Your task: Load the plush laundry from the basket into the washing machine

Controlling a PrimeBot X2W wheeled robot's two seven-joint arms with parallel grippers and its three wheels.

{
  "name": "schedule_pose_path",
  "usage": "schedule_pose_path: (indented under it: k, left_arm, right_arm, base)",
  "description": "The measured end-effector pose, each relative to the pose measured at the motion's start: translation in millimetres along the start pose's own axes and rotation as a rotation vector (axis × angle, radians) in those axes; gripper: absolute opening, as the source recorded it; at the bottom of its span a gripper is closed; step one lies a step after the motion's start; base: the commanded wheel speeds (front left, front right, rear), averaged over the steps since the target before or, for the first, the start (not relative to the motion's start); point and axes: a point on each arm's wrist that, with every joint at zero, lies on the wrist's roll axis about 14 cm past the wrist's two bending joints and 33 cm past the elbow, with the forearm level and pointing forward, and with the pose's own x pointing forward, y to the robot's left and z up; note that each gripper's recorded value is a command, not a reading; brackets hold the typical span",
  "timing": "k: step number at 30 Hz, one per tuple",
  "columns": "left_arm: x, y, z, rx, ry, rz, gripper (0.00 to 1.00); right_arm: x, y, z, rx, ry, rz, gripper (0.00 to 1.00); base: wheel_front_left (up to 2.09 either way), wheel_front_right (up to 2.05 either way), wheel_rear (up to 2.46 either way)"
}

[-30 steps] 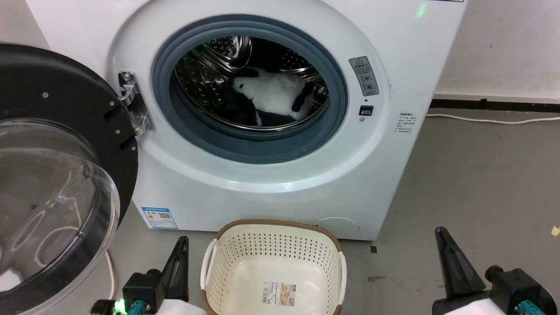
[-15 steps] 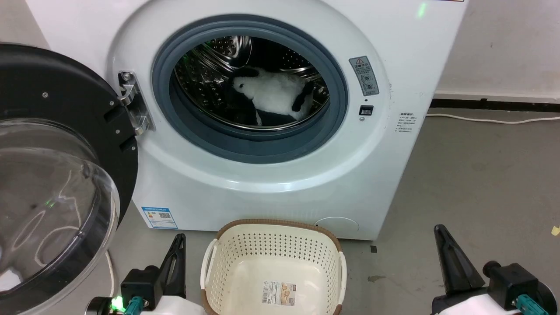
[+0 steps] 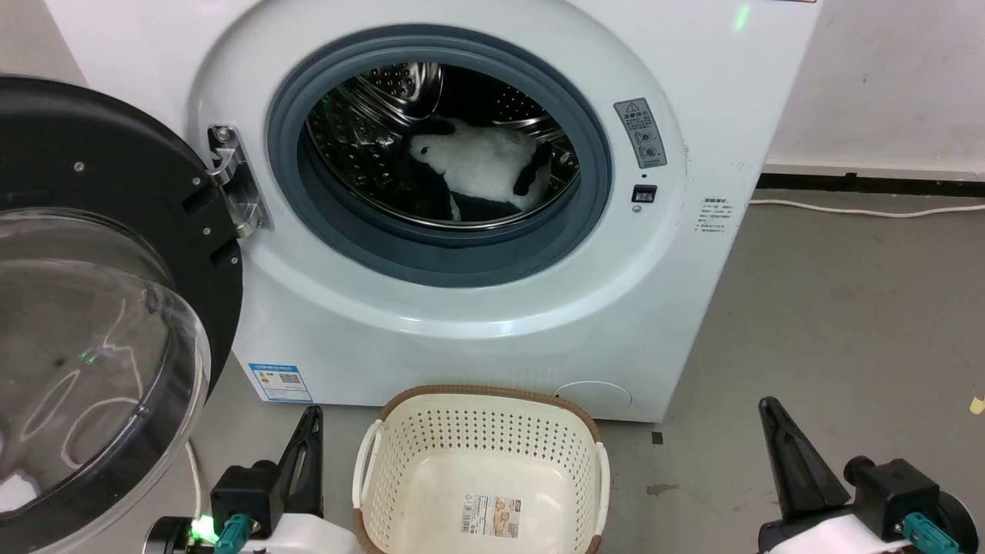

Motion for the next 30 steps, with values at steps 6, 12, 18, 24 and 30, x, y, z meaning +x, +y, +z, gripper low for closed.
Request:
schedule_pose_path:
  k: [6,12,18,24,30]
  left_arm:
    - [0.8,-0.1,0.9,0.004,0.005,-0.001,0.0]
    - [1.4,-0.1,1.9,0.008,0.008,0.002,0.0]
    - [1.9,0.8,2.3,0.014,0.014,0.006,0.0]
    - [2.8,2.1,3.6,0.023,0.016,0.009,0.0]
    - [3.6,3.9,5.5,0.029,0.016,0.014,0.0]
  right_arm:
    - [1.3,-0.5,-0.4,-0.003,0.009,-0.001,0.0]
    - [3.3,-0.7,0.6,-0.011,0.012,0.0,0.0]
    - [4.6,-0.8,0.1,-0.016,0.022,0.001,0.0]
    - [4.8,-1.0,-1.3,-0.021,0.033,0.001,0.0]
    - [5.0,-1.4,-2.9,-0.03,0.045,0.0,0.0]
  base:
    - [0.0,0.0,0.0]
    - [0.0,0.0,0.0]
    - [0.0,0.0,0.0]
    - [0.0,0.0,0.0]
    - [0.0,0.0,0.0]
